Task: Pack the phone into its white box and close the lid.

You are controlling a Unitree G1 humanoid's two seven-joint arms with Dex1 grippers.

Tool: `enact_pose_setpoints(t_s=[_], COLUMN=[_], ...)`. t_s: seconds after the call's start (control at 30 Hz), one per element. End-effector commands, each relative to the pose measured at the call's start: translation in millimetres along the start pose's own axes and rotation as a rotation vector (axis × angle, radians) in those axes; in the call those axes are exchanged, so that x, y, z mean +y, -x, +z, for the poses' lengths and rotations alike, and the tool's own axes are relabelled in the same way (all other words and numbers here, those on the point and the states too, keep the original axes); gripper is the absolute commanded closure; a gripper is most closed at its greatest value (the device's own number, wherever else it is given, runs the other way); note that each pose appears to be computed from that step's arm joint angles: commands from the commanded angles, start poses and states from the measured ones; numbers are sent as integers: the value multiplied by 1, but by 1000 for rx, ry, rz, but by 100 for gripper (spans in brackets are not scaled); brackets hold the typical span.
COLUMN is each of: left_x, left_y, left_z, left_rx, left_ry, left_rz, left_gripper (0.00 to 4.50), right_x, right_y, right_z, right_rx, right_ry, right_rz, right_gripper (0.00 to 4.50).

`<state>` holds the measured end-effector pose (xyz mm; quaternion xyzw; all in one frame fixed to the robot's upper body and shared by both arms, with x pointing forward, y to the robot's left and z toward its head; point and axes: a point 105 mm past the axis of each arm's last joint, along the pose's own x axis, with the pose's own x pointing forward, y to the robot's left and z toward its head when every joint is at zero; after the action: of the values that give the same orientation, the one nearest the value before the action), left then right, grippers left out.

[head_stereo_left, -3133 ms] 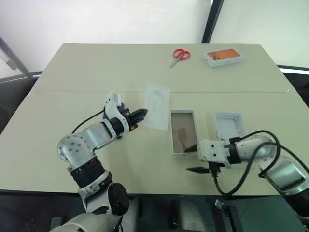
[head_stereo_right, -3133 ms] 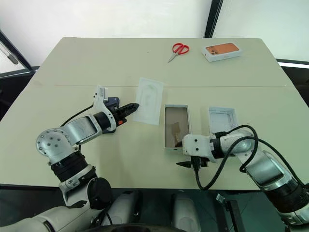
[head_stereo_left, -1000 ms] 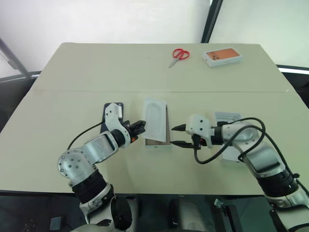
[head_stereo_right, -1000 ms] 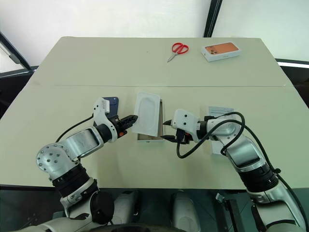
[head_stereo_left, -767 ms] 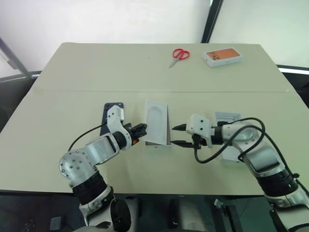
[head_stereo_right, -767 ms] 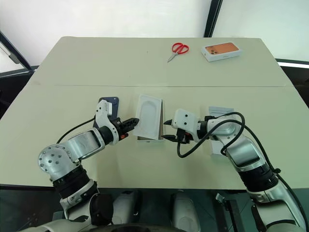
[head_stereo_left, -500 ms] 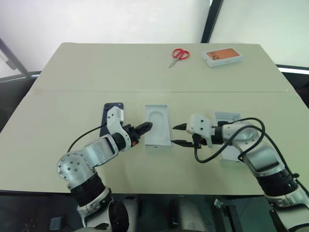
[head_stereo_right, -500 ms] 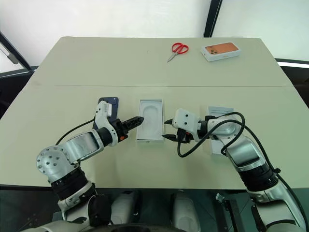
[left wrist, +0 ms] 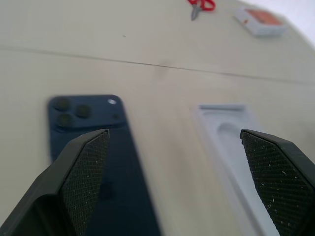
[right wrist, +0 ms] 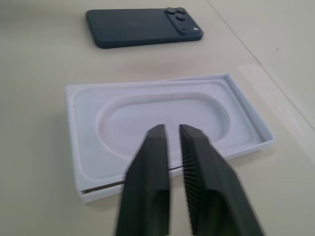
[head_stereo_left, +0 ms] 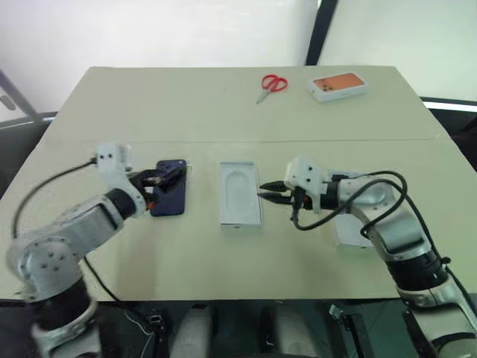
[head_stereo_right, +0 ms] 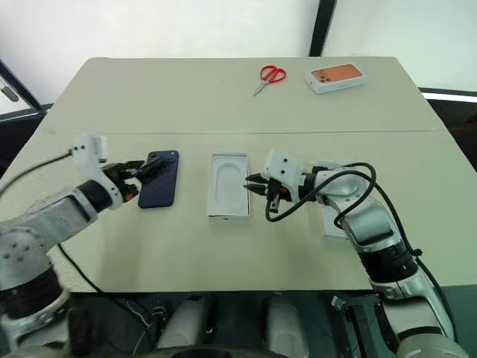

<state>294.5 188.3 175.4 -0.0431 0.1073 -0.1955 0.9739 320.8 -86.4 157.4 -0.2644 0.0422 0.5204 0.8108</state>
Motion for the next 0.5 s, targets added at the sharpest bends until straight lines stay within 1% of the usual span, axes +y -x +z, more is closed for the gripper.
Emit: enact_pose_setpoints(t_s=[0.03, 0.1, 0.17, 0.33, 0.43, 0.5], left_x=[-20, -24, -26, -27, -30, -29], left_y=[3, 9, 16, 34, 44, 46], left_z=[-9, -17, -21, -45, -56, -59], left_rx=[-18, -19, -31, 59, 108, 118], left_ry=[-212, -256, -218, -265, -273, -270], left_rz=[-145, -209, -272, -373, -425, -424], left_gripper=[0, 0, 0, 0, 0, 0], right_x=[1, -7, -12, -17, -19, -21], right_y=[-18, -28, -37, -64, -81, -90], right_z=[7, 8, 9, 14, 7, 5], right_rx=[19, 47, 72, 86, 126, 135], right_ry=[43, 39, 69, 90, 111, 112], right_rz=[-18, -76, -113, -120, -128, -131], right_gripper=[444, 444, 444, 444, 444, 444])
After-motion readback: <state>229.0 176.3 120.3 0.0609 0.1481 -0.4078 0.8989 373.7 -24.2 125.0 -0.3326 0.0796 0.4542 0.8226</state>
